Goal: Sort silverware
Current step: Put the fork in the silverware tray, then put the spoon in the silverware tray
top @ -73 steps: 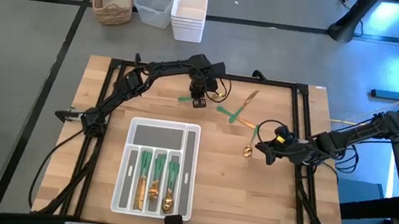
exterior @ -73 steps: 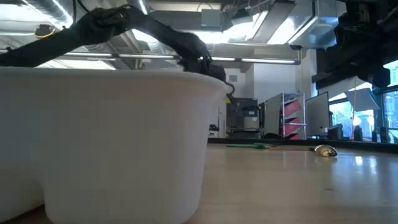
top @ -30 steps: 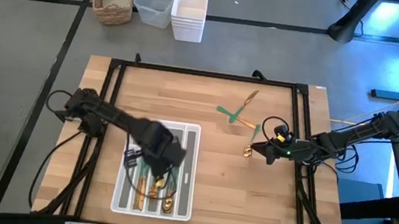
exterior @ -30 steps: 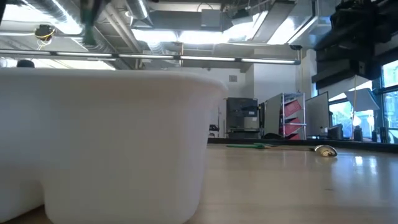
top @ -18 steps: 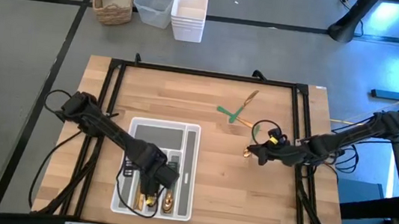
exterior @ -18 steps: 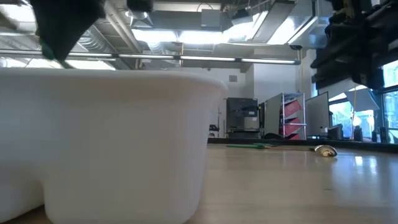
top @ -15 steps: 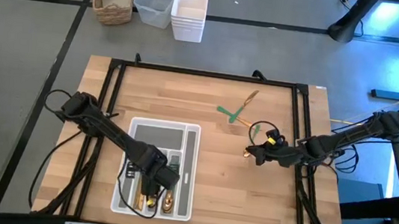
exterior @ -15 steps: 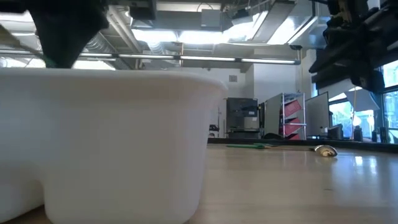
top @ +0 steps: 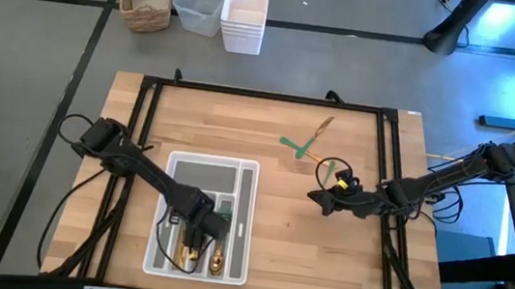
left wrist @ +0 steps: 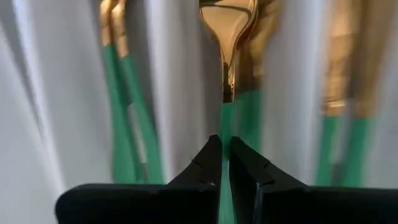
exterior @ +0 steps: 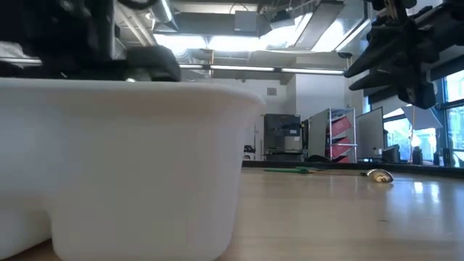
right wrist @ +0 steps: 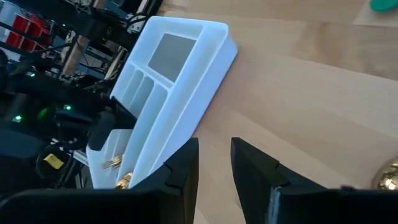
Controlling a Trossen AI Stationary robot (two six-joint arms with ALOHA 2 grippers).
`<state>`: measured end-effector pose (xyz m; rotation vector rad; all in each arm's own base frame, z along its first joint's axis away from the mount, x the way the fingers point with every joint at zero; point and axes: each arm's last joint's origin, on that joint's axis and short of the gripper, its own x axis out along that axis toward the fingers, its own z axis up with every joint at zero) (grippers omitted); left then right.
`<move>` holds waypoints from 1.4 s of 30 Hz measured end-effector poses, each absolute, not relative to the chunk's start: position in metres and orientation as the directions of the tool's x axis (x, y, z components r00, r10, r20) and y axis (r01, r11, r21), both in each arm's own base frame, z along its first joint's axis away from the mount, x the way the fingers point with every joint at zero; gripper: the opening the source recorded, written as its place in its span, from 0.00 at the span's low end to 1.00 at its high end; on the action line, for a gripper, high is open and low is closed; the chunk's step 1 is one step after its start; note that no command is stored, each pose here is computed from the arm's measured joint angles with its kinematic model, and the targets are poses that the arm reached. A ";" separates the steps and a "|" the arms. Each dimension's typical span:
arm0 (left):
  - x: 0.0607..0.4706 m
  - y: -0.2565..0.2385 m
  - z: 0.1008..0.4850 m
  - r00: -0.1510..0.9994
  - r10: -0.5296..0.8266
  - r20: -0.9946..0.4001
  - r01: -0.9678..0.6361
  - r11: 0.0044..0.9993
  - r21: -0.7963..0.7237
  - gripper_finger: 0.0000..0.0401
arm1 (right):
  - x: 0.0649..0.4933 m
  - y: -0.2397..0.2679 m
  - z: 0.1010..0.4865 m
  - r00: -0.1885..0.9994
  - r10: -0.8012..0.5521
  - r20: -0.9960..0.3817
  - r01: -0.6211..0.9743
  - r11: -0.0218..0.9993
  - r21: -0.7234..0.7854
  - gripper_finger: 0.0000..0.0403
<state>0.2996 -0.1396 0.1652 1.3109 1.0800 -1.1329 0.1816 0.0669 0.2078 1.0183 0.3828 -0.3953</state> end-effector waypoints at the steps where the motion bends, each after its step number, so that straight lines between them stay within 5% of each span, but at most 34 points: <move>1: 0.301 -0.138 0.162 0.167 0.005 -0.986 0.985 -0.042 0.166 0.01 | 0.182 0.067 0.207 0.864 -0.139 -0.484 0.488 0.468 0.737 0.24; 15: 0.298 -0.134 0.155 0.168 0.020 -0.986 0.986 -0.006 0.168 0.14 | 0.184 0.068 0.211 0.882 -0.131 -0.453 0.459 0.454 0.763 0.24; 22: 0.296 -0.137 0.155 0.163 0.018 -0.986 0.981 0.106 0.164 0.25 | 0.184 0.068 0.211 0.882 -0.132 -0.452 0.463 0.416 0.783 0.24; 29: 0.291 -0.137 0.171 0.200 -0.013 -0.980 0.948 0.255 0.190 0.23 | 0.187 0.067 0.228 0.873 -0.208 -0.441 0.487 0.345 0.802 0.23; 35: 0.283 -0.133 0.205 0.297 -0.065 -0.953 0.880 0.406 0.246 0.19 | 0.179 0.056 0.254 0.747 -0.334 -0.574 0.654 0.217 0.725 0.23; 42: 0.274 -0.128 0.232 0.379 -0.102 -0.920 0.786 0.559 0.262 0.19 | 0.164 0.030 0.270 0.531 -0.331 -0.780 0.827 0.000 0.563 0.23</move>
